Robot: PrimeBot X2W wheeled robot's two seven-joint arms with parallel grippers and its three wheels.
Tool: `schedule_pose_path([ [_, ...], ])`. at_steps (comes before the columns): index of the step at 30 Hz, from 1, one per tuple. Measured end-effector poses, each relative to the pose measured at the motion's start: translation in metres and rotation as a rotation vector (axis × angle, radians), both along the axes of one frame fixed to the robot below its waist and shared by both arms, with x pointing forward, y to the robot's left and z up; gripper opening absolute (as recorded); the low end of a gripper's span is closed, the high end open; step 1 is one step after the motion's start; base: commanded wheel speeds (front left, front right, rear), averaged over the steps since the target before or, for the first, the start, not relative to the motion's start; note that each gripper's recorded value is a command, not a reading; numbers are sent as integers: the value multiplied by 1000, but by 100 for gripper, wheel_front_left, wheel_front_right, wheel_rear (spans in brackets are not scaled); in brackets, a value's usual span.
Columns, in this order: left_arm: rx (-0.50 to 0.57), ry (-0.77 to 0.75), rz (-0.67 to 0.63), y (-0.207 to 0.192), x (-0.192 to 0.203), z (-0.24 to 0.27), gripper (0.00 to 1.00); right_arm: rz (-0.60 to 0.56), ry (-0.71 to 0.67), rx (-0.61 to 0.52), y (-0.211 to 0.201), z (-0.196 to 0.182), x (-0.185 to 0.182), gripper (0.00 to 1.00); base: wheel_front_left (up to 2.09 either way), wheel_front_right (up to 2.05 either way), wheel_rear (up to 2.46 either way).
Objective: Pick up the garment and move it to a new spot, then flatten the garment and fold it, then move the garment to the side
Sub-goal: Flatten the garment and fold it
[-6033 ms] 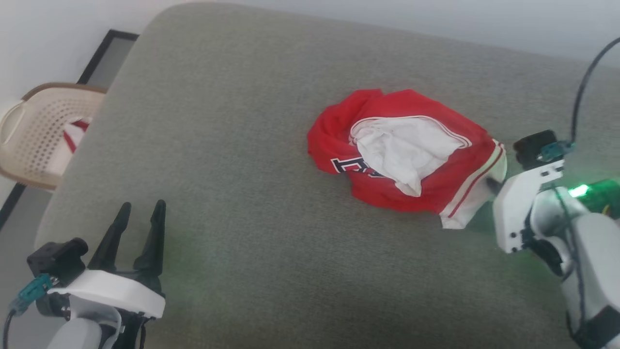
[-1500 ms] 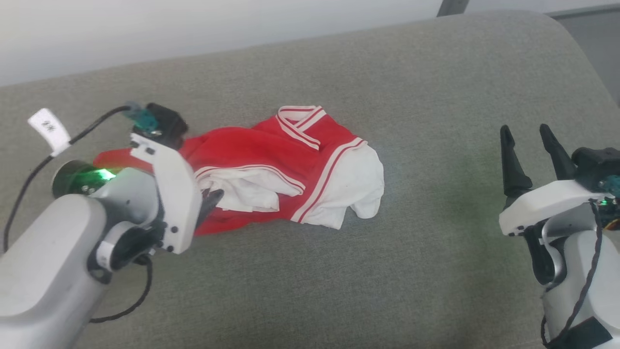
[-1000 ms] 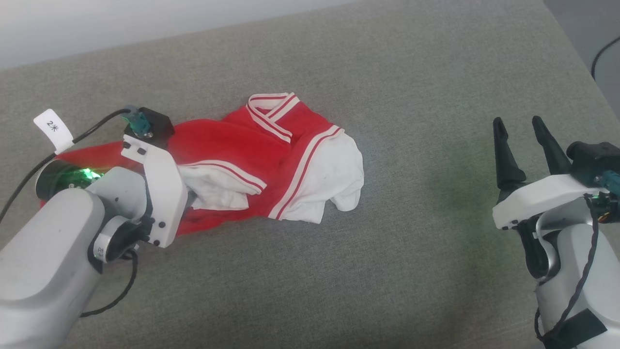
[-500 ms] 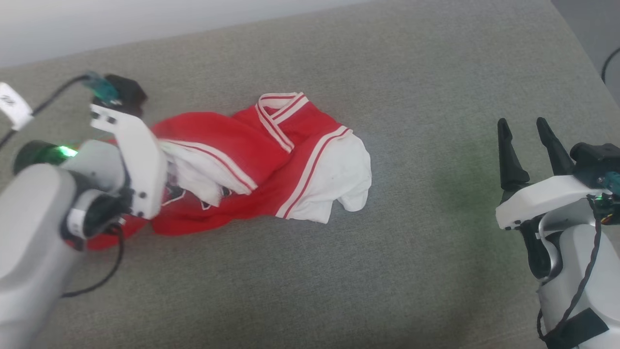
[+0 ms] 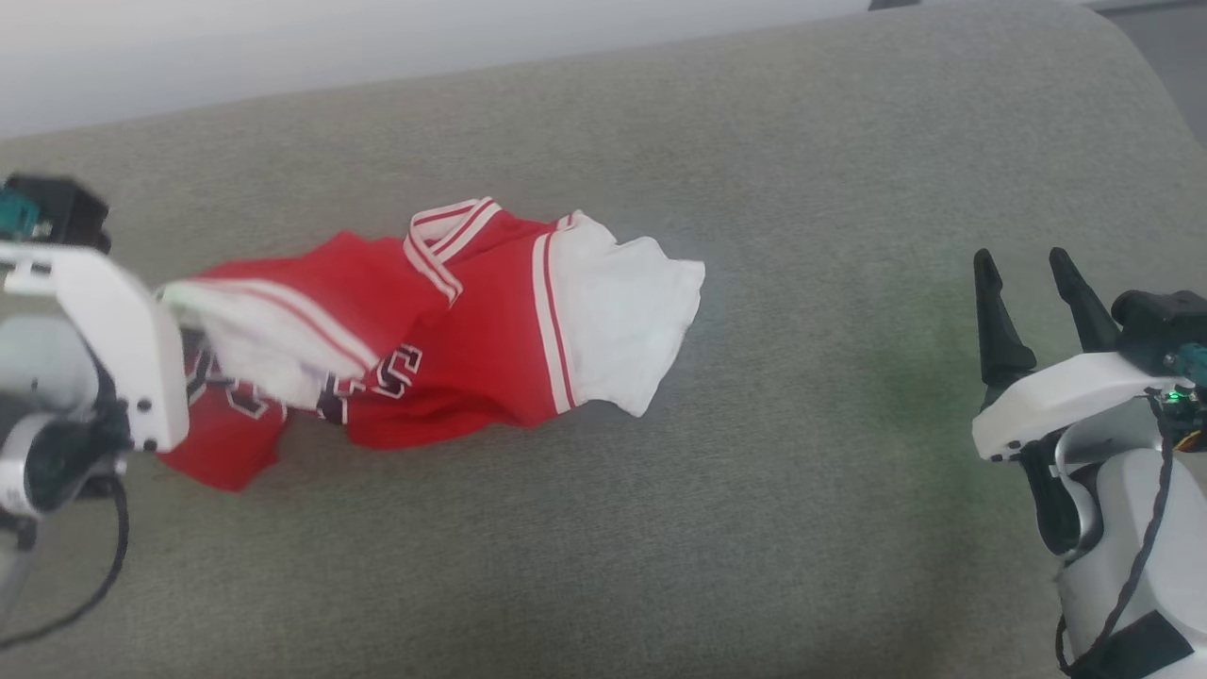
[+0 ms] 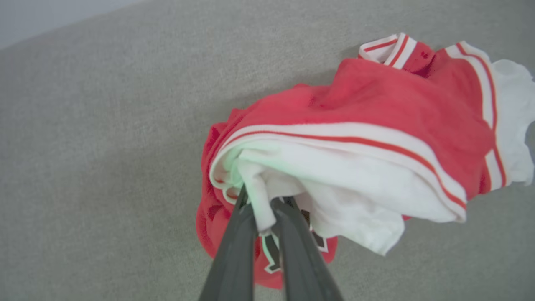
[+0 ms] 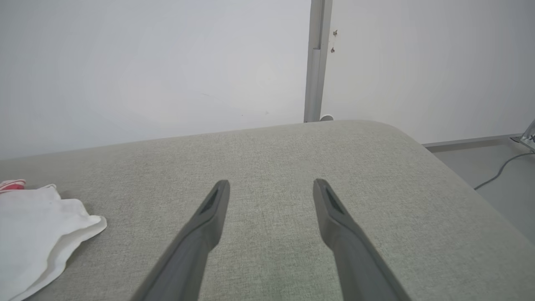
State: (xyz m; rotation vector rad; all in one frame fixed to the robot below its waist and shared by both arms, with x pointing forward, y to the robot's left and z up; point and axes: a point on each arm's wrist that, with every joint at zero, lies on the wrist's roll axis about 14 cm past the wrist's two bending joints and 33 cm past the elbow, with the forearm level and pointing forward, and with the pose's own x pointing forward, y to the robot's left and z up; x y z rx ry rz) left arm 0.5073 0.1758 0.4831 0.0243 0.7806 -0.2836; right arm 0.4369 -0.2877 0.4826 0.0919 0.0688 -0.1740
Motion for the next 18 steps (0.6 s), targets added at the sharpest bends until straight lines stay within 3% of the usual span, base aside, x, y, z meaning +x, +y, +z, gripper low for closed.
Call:
schedule_pose_path([
  [11, -61, 164, 153, 37, -54, -56, 3, 60, 13, 9, 19, 0, 13, 100, 0, 0, 0],
  [14, -65, 164, 159, 39, -56, -59, 54, 69, 12, 8, 22, 1, 15, 100, 0, 0, 0],
  [15, -63, 165, 159, 40, -57, -60, 88, 72, 13, 9, 23, 1, 15, 100, 0, 0, 0],
  [16, -62, 159, 158, 40, -58, -59, 100, 75, 12, 8, 24, 2, 15, 100, 0, 0, 0],
  [18, -60, 150, 155, 41, -58, -55, 100, 79, 9, 4, 25, 3, 15, 100, 0, 0, 0],
])
